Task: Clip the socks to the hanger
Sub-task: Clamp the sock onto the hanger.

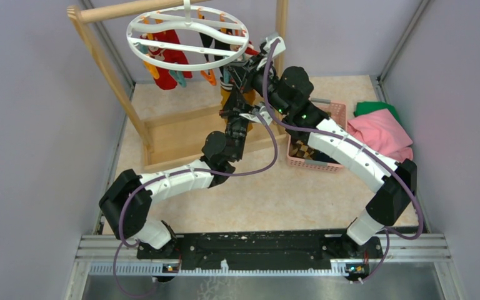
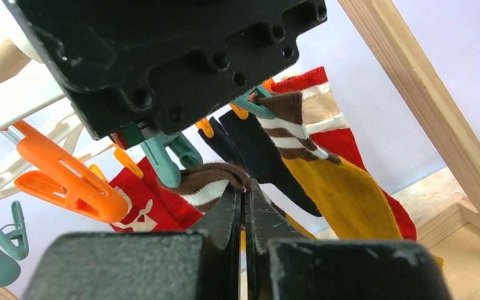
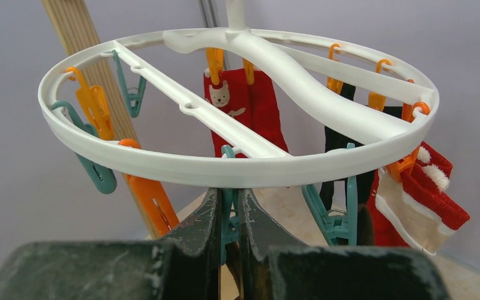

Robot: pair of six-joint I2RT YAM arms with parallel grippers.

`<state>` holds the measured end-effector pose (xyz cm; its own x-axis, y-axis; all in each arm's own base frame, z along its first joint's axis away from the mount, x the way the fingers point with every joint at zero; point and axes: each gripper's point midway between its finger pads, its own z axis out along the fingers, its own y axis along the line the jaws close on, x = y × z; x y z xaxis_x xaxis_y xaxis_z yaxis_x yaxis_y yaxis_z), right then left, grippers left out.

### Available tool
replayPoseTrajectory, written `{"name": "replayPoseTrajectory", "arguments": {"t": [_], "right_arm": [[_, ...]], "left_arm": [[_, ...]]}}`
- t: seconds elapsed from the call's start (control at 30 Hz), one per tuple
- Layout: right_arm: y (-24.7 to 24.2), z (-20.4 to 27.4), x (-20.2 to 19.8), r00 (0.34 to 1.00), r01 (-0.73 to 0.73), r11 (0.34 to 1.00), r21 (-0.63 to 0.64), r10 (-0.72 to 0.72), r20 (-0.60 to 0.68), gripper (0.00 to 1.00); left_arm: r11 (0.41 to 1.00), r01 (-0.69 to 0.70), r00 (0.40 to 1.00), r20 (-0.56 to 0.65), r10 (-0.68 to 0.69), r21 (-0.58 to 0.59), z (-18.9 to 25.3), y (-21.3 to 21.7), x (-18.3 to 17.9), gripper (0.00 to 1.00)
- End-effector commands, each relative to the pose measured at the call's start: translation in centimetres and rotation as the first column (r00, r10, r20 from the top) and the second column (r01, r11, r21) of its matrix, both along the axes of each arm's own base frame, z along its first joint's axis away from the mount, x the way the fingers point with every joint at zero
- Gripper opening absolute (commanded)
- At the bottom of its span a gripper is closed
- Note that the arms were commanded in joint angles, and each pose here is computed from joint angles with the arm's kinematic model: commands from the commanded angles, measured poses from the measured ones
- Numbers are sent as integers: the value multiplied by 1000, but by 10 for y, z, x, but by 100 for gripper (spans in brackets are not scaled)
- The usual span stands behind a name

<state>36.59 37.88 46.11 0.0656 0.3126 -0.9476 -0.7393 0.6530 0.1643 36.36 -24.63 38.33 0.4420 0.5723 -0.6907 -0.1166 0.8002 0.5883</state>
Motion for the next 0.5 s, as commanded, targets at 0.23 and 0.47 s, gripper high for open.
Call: {"name": "replayPoseTrajectory", "arguments": {"t": [0.23, 0.47], "right_arm": [[-7, 20, -8, 998, 15, 1000, 8, -15, 66, 0], [-13, 19, -3, 996, 60, 998, 8, -61, 67, 0]], "left_arm": [[994, -30, 996, 76, 38, -107, 43, 21, -11, 0], [992, -69, 993, 88, 78, -108, 45, 25, -15, 0]]}}
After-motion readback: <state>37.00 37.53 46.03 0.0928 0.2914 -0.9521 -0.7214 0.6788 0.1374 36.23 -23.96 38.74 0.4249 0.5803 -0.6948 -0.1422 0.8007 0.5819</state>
